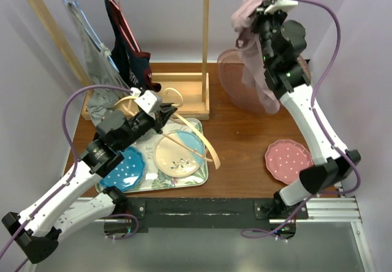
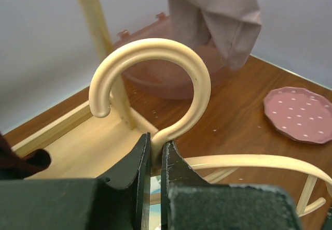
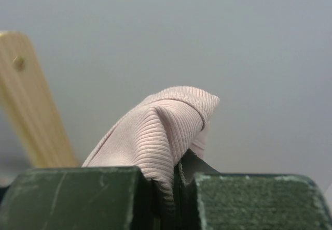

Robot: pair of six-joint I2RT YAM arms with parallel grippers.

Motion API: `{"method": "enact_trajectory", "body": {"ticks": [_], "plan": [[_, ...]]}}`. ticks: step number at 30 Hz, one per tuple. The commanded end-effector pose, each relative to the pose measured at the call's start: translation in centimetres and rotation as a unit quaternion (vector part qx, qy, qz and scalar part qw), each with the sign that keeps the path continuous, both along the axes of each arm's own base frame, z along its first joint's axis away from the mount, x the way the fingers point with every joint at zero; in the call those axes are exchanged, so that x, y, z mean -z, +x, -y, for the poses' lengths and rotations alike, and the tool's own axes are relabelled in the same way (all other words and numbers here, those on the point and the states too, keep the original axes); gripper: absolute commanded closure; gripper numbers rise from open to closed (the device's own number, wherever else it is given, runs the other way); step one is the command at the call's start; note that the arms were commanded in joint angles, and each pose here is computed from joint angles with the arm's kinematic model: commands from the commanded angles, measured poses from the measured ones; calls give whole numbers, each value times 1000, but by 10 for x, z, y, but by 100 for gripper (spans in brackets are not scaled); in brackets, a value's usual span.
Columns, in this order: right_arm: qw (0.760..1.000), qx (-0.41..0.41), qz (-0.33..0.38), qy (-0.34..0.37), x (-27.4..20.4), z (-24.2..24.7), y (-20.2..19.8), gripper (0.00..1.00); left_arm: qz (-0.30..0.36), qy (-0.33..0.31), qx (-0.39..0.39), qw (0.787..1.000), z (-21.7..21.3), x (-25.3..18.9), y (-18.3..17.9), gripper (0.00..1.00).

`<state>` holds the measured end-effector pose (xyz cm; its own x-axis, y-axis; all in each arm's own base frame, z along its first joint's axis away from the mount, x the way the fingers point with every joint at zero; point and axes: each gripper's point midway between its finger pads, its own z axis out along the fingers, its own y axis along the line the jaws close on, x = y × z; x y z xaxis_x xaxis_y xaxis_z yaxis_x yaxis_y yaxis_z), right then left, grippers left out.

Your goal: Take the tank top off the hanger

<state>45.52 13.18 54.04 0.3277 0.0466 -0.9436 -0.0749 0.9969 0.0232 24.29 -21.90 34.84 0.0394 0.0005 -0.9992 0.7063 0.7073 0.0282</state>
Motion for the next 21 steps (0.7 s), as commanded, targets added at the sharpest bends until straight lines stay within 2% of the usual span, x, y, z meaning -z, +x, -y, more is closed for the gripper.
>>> {"method": "enact_trajectory", "body": {"ticks": [1, 5, 8, 13, 17, 21], "plan": [[996, 76, 41, -5, -32, 34, 23, 100, 62, -13, -82, 995, -27, -17, 15, 100], [992, 116, 39, -2, -16, 57, 55, 100, 64, -31, -78, 994, -30, -15, 9, 100], [989, 149, 1, 4, 20, 72, 85, 100, 67, -37, -75, 994, -31, -19, 6, 100], [978, 189, -89, 2, 104, 91, 127, 100, 69, -42, -62, 995, -28, -21, 2, 100], [959, 236, -154, 1, 168, 114, 141, 100, 71, -42, -58, 995, -28, -24, 0, 100], [941, 234, -243, 5, 244, 122, 151, 100, 80, -47, -51, 994, -30, -28, -5, 100]]}}
